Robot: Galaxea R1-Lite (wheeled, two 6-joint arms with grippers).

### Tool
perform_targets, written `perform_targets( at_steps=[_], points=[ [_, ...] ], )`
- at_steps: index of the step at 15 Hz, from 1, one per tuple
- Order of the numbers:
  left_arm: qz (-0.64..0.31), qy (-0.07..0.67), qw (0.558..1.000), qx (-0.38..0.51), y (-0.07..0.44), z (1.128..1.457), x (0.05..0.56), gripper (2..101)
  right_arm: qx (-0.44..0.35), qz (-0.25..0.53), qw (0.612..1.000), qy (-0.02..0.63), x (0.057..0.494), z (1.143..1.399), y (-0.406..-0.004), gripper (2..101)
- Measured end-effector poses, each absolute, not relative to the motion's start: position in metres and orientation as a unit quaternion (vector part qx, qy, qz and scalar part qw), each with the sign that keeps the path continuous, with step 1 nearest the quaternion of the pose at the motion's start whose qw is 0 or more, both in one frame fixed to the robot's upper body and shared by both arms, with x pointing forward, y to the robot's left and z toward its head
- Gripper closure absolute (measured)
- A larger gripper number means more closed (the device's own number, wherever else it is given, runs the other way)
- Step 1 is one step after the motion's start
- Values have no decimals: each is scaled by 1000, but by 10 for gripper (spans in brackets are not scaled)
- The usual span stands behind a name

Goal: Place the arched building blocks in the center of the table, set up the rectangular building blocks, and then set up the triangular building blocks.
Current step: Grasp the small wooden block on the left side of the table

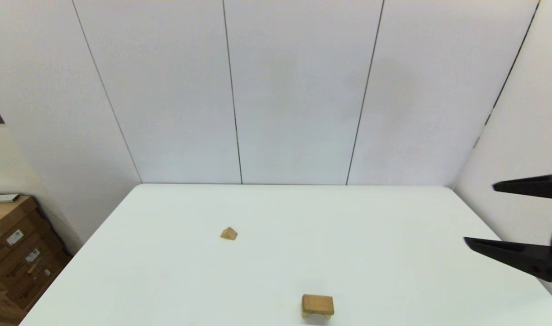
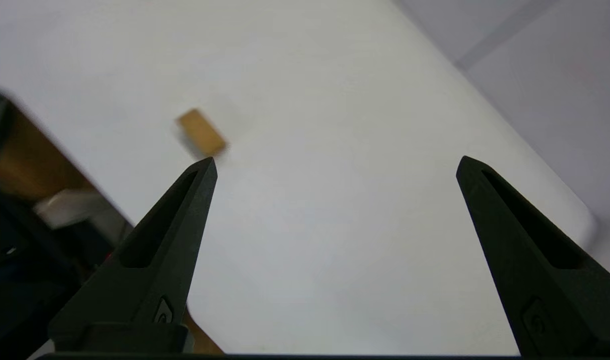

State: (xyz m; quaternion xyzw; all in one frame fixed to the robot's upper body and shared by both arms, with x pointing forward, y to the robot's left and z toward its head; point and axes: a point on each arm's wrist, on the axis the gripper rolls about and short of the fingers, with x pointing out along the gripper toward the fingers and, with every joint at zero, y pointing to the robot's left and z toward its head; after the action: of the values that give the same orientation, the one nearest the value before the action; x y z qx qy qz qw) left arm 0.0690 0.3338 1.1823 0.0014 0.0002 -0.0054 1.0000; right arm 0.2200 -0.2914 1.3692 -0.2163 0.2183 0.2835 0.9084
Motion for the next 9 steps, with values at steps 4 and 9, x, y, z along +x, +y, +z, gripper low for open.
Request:
perform_targets(
  at_steps=[4,9],
  points=[
    [-6,0,1000,2,334,1182,69,54,-182,160,957,158,137,1352,-329,62],
    [-5,0,1000,2,334,1182,69,54,-115,69,987,92,70,1307,-332,53]
  ],
)
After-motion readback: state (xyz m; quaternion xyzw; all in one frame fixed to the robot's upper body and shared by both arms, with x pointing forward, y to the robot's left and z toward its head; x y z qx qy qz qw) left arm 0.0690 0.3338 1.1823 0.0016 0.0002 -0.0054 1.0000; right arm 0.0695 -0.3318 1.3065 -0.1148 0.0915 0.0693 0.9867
